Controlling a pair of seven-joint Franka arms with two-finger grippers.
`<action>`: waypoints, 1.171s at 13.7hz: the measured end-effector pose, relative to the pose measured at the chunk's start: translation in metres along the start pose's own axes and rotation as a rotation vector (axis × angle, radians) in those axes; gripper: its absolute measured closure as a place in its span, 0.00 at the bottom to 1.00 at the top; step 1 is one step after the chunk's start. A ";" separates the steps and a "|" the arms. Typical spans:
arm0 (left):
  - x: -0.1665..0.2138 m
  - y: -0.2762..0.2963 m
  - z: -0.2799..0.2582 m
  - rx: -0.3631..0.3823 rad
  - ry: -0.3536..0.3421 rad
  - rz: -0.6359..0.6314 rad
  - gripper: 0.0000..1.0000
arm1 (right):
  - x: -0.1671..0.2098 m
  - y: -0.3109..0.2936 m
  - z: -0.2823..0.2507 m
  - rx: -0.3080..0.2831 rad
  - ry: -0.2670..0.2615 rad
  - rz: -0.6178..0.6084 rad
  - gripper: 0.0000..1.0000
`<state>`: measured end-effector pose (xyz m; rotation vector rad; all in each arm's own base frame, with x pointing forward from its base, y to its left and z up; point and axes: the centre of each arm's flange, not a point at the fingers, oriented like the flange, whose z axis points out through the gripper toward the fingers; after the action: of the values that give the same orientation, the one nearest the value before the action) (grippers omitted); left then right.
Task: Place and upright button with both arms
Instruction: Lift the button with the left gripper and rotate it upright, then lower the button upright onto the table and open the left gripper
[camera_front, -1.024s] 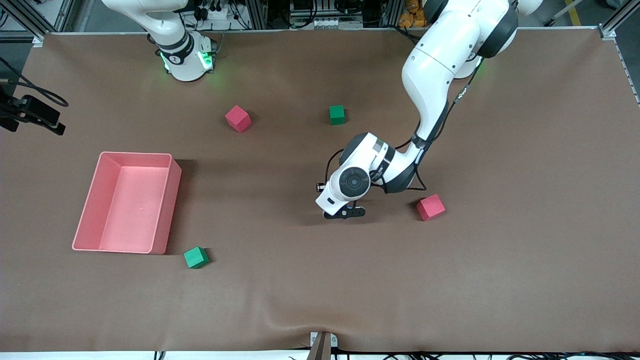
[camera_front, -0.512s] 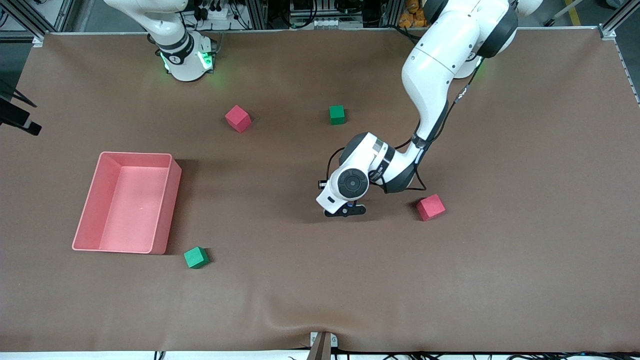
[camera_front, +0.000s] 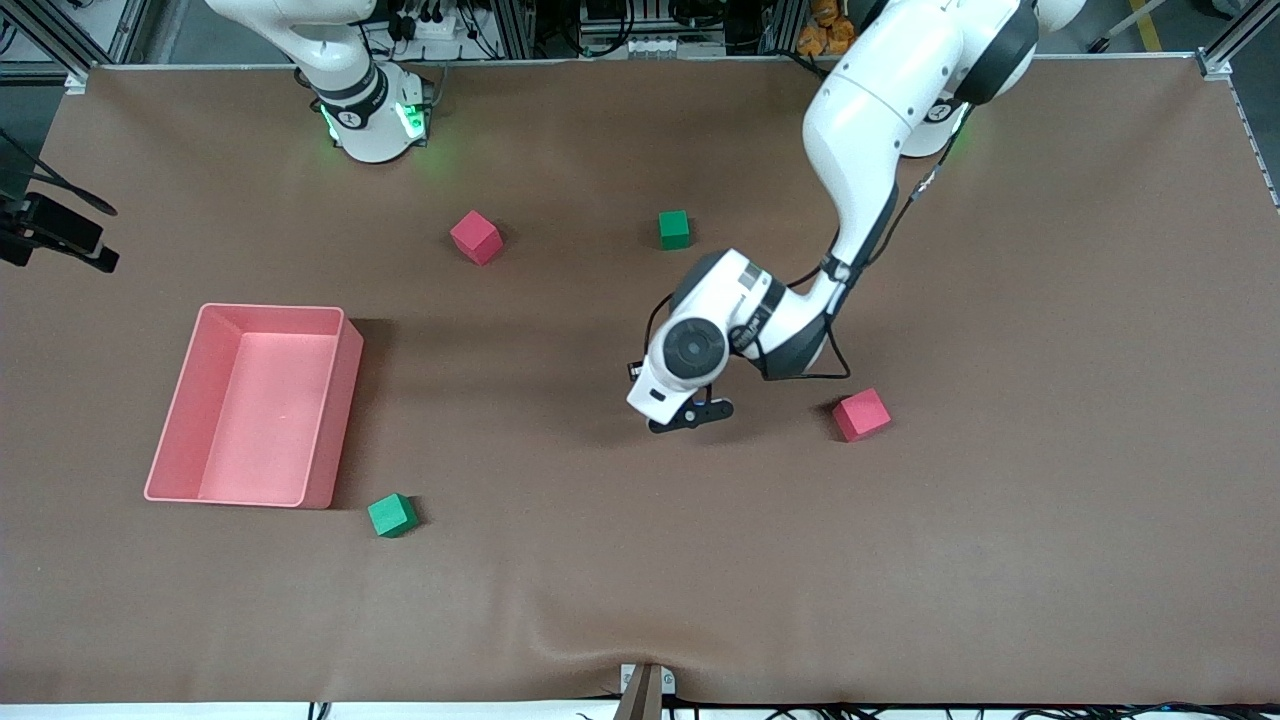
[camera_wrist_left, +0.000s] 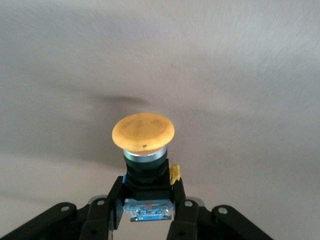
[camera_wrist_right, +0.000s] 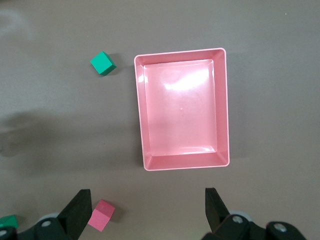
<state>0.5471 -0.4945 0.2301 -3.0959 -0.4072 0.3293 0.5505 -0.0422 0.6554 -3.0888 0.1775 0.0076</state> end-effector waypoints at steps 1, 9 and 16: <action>-0.010 0.007 -0.015 0.002 0.041 -0.040 0.59 | 0.000 0.000 0.000 0.000 0.000 0.000 0.00; -0.062 0.041 -0.061 0.019 0.446 -0.265 0.59 | 0.001 0.001 0.003 -0.001 -0.005 0.002 0.00; -0.108 0.070 0.026 0.054 0.796 -0.287 0.59 | 0.001 -0.001 0.003 -0.001 -0.003 -0.002 0.00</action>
<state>0.4582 -0.5906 0.2252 -2.7369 -0.7500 -0.8383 0.5516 -0.0409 0.6523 -3.0899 0.1739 0.0130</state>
